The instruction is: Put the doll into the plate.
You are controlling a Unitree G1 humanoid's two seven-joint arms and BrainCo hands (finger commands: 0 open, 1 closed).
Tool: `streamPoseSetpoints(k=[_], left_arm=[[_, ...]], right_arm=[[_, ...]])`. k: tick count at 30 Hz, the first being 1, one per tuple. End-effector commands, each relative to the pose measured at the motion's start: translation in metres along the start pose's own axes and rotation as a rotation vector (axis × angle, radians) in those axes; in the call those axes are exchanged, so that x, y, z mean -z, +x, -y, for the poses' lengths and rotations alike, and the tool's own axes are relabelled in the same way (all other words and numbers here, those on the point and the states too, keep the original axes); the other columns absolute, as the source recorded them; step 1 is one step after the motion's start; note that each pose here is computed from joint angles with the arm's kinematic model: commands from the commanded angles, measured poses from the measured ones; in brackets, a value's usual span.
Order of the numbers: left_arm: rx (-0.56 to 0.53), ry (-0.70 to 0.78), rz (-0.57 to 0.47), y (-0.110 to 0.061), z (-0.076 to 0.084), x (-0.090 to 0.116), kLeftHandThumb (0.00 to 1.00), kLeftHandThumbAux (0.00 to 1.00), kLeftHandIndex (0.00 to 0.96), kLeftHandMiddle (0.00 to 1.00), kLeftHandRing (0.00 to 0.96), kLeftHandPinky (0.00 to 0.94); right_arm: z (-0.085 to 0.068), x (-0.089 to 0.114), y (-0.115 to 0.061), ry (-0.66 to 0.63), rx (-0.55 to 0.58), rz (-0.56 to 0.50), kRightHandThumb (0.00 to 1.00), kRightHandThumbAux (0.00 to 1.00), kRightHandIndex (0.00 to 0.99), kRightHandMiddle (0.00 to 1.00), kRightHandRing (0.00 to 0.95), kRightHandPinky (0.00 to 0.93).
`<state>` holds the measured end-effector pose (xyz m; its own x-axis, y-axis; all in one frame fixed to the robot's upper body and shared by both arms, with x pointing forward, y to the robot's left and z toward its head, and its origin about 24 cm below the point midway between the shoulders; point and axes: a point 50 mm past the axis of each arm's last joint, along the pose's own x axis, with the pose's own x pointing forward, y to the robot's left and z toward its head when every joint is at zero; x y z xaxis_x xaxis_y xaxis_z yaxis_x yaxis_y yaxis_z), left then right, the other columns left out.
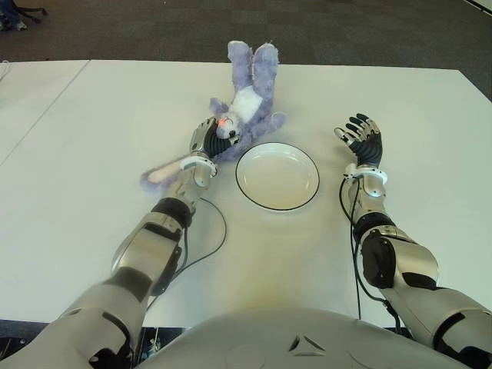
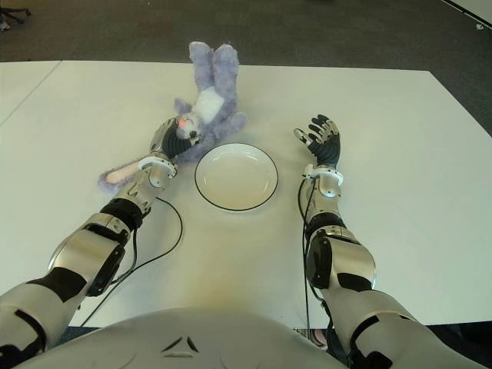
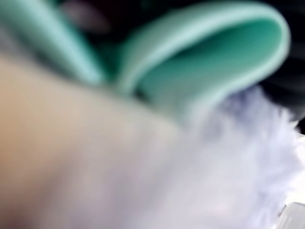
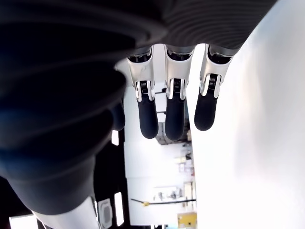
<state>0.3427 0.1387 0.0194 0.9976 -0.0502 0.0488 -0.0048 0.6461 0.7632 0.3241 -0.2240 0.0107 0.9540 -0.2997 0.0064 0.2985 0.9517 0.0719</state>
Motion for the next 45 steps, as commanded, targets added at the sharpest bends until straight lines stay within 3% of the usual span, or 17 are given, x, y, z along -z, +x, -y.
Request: streamPoseSetpoints(k=[1, 7, 11, 19, 29, 45], left_arm=[[0.028, 0.088, -0.079, -0.009, 0.003, 0.021, 0.743, 0.695, 0.441, 0.836, 0.829, 0.838], [-0.029, 0.102, -0.027, 0.001, -0.014, 0.011, 0.743, 0.696, 0.441, 0.837, 0.830, 0.837], [-0.094, 0.121, 0.065, 0.008, -0.036, -0.011, 0.742, 0.696, 0.441, 0.837, 0.832, 0.819], [-0.205, 0.193, 0.204, 0.002, -0.061, -0.039, 0.746, 0.693, 0.442, 0.826, 0.831, 0.802], [-0.281, 0.329, 0.310, -0.006, -0.075, -0.065, 0.746, 0.692, 0.443, 0.835, 0.834, 0.794], [-0.343, 0.400, 0.391, -0.009, -0.090, -0.079, 0.749, 0.690, 0.443, 0.838, 0.841, 0.826]], right_arm=[[0.008, 0.097, -0.079, -0.009, 0.035, -0.473, 0.082, 0.887, 0.209, 0.245, 0.242, 0.260], [0.008, 0.097, -0.080, -0.007, 0.038, -0.471, 0.084, 0.885, 0.206, 0.241, 0.237, 0.247], [0.008, 0.097, -0.080, -0.015, 0.037, -0.472, 0.078, 0.877, 0.210, 0.242, 0.236, 0.251], [0.007, 0.098, -0.081, -0.015, 0.034, -0.475, 0.076, 0.876, 0.197, 0.235, 0.231, 0.239], [0.006, 0.097, -0.080, -0.026, 0.034, -0.470, 0.089, 0.869, 0.194, 0.236, 0.232, 0.244], [0.005, 0.098, -0.080, -0.023, 0.029, -0.477, 0.086, 0.861, 0.203, 0.245, 0.238, 0.249]])
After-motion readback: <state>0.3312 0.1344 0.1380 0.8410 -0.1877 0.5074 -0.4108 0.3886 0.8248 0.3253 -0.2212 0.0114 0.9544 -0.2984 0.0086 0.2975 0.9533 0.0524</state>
